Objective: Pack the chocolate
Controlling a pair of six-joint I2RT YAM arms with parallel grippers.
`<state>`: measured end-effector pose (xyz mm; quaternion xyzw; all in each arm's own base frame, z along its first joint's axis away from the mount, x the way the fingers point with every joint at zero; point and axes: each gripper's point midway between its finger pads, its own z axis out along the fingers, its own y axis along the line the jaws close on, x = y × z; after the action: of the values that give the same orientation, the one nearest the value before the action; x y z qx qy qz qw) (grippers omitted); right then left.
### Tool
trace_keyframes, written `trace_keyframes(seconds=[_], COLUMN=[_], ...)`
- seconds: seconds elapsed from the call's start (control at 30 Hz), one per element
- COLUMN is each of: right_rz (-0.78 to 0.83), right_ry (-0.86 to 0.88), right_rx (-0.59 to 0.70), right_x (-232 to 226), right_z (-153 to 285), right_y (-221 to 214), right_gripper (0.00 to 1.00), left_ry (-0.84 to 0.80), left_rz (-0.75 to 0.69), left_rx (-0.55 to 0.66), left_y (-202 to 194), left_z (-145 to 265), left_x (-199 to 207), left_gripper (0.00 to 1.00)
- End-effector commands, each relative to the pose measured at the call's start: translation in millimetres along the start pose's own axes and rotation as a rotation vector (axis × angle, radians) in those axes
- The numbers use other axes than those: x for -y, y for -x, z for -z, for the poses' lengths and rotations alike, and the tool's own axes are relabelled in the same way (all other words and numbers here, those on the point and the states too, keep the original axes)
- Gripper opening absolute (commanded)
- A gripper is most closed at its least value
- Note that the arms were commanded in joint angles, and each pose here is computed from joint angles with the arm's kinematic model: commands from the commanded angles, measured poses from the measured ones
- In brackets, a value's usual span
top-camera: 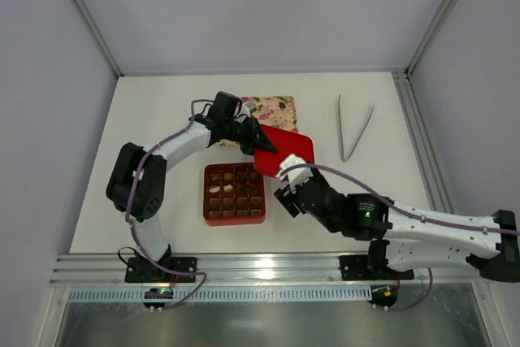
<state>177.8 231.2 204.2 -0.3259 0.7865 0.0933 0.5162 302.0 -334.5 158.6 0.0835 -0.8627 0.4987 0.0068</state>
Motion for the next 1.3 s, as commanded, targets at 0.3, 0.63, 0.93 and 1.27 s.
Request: trace_keyframes(seconds=[0.3, 0.63, 0.93, 1.27], right_rz=[0.534, 0.680, 0.731, 0.724], right_ry=[-0.398, -0.416, -0.446, -0.516], right_rx=[-0.013, -0.029, -0.020, -0.005], right_x=[-2.4, -6.5, -1.8, 12.9], right_z=[-28.4, -40.8, -37.7, -22.8], right_y=[33.9, 38.2, 46.3, 59.4], right_gripper=[0.75, 0.48, 0.04, 0.04], left_ry=[-0.058, -0.064, -0.090, -0.102], left_rz=[0.039, 0.036, 0.015, -0.043], left_rx=[-0.069, -0.086, -0.090, -0.026], left_y=[-30.6, -47.2, -52.7, -38.5], left_z=[33.7, 42.7, 51.0, 58.9], left_x=[30.7, 27.3, 37.2, 46.8], left_gripper=[0.00, 0.00, 0.07, 0.86])
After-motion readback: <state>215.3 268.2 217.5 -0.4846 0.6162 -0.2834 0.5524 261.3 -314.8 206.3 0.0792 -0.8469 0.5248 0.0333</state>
